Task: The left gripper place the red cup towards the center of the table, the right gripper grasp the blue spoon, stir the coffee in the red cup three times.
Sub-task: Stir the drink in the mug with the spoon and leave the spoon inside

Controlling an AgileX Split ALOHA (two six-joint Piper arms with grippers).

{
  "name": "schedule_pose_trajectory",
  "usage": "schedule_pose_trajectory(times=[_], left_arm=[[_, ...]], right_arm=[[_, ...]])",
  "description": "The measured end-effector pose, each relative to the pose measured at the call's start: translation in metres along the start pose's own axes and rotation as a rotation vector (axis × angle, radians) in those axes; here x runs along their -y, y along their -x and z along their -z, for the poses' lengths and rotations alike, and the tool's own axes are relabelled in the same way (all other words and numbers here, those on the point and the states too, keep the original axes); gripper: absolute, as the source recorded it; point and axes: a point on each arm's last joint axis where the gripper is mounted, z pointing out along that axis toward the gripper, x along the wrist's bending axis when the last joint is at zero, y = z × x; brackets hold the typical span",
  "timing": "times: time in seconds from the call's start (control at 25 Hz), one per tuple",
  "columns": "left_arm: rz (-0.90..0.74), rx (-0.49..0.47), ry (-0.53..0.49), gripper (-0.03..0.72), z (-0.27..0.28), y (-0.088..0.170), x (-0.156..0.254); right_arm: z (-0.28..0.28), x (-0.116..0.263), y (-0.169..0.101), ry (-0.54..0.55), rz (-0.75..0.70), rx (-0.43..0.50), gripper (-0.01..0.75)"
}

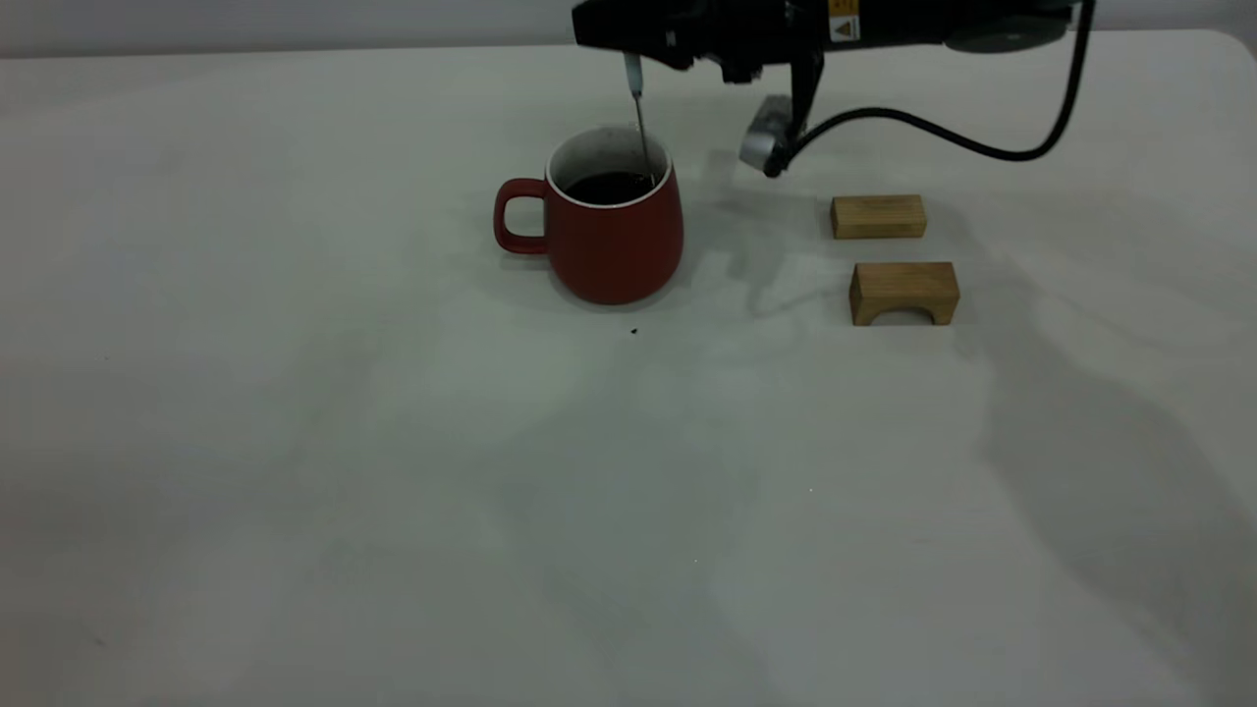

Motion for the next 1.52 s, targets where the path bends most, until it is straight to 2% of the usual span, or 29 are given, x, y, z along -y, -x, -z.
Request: schedule_pose_trajectory(times=[0.2,0.52,0.76,0.92,1.32,1.52], left_arm=[[0.0,0.0,0.0,0.558,0.0,0.0,0.0],[0.0,0.0,0.0,0.558,0.0,0.0,0.0],[0.0,0.0,0.0,0.558,0.0,0.0,0.0],[0.0,0.0,0.0,0.558,0.0,0.0,0.0],[0.0,0.0,0.0,0.558,0.0,0.0,0.0],[0.0,0.0,0.0,0.558,0.0,0.0,0.0]], right_arm=[[-0.019,0.006,0.0,-0.031,0.056,0.039,0.126],[-0.031,0.005,0.009,-0.016,0.059,0.075,0.126],[-0.014,0.002,-0.002,0.029,0.044,0.066,0.126],[-0.002,0.002,-0.01,0.023,0.038,0.049,0.126],[-0.028,0.001,0.01,0.03,0.037,0.1,0.126],[-0.012,-0.001,-0.001,0.06,0.02,0.082,0.126]])
